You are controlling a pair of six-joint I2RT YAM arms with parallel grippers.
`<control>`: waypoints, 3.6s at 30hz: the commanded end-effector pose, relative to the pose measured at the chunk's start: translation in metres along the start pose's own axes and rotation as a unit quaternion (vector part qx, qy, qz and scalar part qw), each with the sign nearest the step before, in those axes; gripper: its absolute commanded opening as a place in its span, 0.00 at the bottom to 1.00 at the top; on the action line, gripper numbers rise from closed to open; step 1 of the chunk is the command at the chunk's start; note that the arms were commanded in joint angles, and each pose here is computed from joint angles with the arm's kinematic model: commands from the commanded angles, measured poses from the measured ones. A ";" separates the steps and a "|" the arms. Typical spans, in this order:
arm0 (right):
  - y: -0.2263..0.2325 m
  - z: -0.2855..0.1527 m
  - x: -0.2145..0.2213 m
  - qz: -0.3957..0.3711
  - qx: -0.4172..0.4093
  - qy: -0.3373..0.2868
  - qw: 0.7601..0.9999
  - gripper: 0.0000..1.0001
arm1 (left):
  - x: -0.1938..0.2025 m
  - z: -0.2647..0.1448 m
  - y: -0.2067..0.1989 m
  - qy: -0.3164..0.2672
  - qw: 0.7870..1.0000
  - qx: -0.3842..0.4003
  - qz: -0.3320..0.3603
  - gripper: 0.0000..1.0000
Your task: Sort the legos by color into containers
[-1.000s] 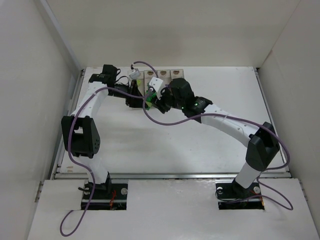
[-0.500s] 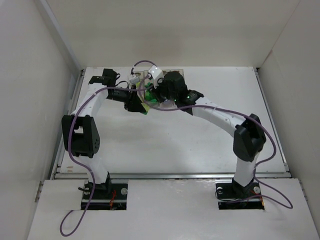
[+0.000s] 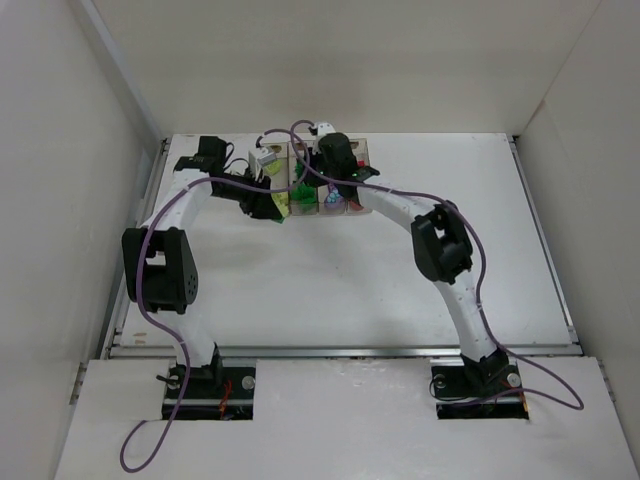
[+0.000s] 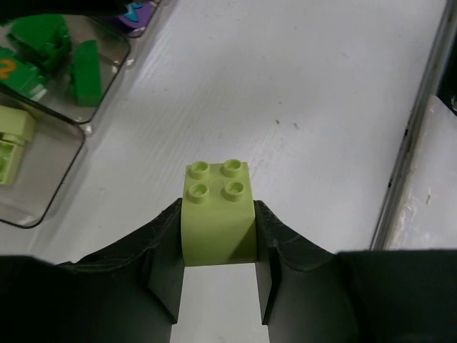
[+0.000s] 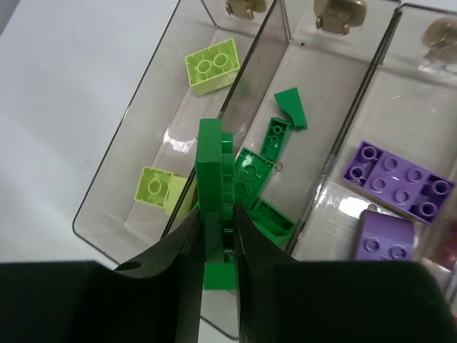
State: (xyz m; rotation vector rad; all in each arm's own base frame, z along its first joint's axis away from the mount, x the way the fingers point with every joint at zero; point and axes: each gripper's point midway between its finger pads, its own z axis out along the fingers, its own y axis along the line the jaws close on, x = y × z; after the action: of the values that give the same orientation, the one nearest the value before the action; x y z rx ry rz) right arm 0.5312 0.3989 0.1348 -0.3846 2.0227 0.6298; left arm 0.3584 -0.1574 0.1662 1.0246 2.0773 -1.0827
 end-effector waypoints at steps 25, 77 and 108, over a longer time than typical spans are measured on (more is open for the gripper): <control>0.069 -0.185 -0.050 -0.232 -0.281 -0.084 0.927 0.94 | -0.051 -0.031 -0.057 -0.045 0.977 0.048 0.204 0.00; 0.134 -0.228 -0.010 -0.248 -0.387 -0.065 0.886 0.00 | -0.053 -0.008 -0.117 -0.037 0.954 0.129 0.267 0.82; 0.153 -0.289 -0.092 -0.237 -0.387 -0.175 0.874 0.00 | -0.078 -0.040 -0.129 -0.150 0.957 0.167 0.184 0.90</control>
State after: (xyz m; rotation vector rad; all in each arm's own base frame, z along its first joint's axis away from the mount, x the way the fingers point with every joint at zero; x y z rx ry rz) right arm 0.3024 0.3643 0.3173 -1.1519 1.3579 1.1080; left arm 0.3070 -0.1927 0.2679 1.2973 1.5229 -1.2361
